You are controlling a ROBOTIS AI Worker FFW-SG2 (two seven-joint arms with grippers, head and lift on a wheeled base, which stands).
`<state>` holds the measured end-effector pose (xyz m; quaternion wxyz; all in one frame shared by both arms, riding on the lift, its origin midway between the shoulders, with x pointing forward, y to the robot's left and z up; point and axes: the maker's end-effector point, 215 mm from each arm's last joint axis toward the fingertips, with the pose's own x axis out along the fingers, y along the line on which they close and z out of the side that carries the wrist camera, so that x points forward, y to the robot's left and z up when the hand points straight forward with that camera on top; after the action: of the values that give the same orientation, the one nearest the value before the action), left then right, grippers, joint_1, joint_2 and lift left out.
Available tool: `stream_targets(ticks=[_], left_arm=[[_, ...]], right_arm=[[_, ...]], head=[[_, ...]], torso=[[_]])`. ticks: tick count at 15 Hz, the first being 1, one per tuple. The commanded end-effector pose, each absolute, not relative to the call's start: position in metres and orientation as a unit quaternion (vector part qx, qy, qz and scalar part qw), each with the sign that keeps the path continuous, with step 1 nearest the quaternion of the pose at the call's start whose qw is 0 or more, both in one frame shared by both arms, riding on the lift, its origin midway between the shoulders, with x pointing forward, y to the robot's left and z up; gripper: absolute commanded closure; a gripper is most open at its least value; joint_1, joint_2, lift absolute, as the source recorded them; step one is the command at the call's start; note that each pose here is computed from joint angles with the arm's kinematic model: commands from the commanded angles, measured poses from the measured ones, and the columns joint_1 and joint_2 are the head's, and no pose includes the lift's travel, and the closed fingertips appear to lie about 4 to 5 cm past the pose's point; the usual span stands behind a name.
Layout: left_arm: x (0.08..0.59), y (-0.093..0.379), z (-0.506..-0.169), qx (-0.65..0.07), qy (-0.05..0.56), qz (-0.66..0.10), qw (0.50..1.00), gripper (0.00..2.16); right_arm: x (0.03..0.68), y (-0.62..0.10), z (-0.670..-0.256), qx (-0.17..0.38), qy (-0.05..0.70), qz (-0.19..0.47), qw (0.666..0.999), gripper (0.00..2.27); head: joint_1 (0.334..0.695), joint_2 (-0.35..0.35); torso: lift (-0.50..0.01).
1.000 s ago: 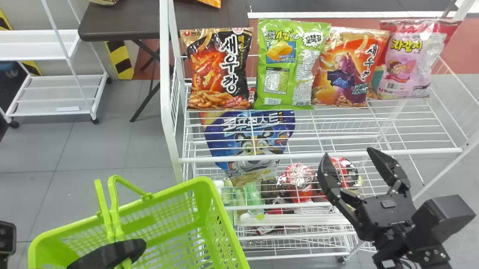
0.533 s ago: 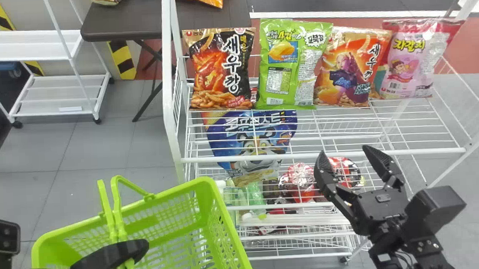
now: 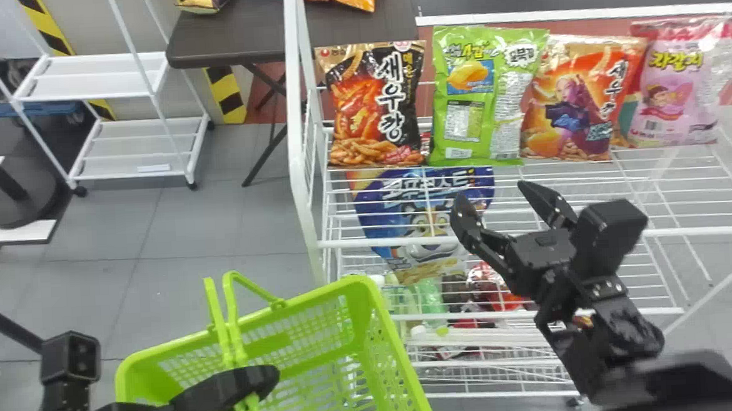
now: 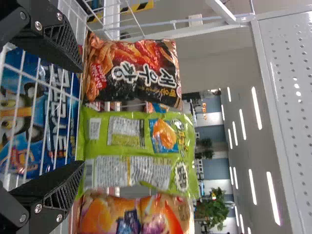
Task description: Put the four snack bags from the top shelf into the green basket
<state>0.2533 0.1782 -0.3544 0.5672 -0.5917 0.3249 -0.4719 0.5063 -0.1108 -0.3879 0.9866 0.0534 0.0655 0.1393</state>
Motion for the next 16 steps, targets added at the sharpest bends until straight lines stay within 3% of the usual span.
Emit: stream_targets(ticks=[1,3,7,11,16], left_arm=[[0.251,0.179,-0.356,-0.602,0.326,-0.469,0.558,2.15],[0.251,0.179,-0.357,-0.603,0.326,-0.468,0.558,2.15],[0.25,0.178,-0.36,-0.607,0.329,-0.466,0.553,2.15],[0.25,0.18,-0.363,-0.609,0.331,-0.463,0.552,2.15],[0.249,0.183,-0.366,-0.612,0.334,-0.458,0.552,2.15]], right_arm=[[0.536,-0.073,-0.38,0.057,0.062,0.166,0.983,0.17],[0.565,-0.058,-0.383,0.051,0.067,0.176,0.981,0.17],[0.608,-0.045,-0.383,0.037,0.067,0.187,0.979,0.17],[0.642,-0.032,-0.368,0.039,0.035,0.211,0.976,0.17],[0.672,-0.037,-0.387,0.008,0.067,0.221,0.973,0.21]], head=[[0.695,0.084],[0.695,0.14],[0.695,0.176],[0.695,0.181],[0.695,0.186]], torso=[[0.0],[0.0],[0.0],[0.0],[0.0]])
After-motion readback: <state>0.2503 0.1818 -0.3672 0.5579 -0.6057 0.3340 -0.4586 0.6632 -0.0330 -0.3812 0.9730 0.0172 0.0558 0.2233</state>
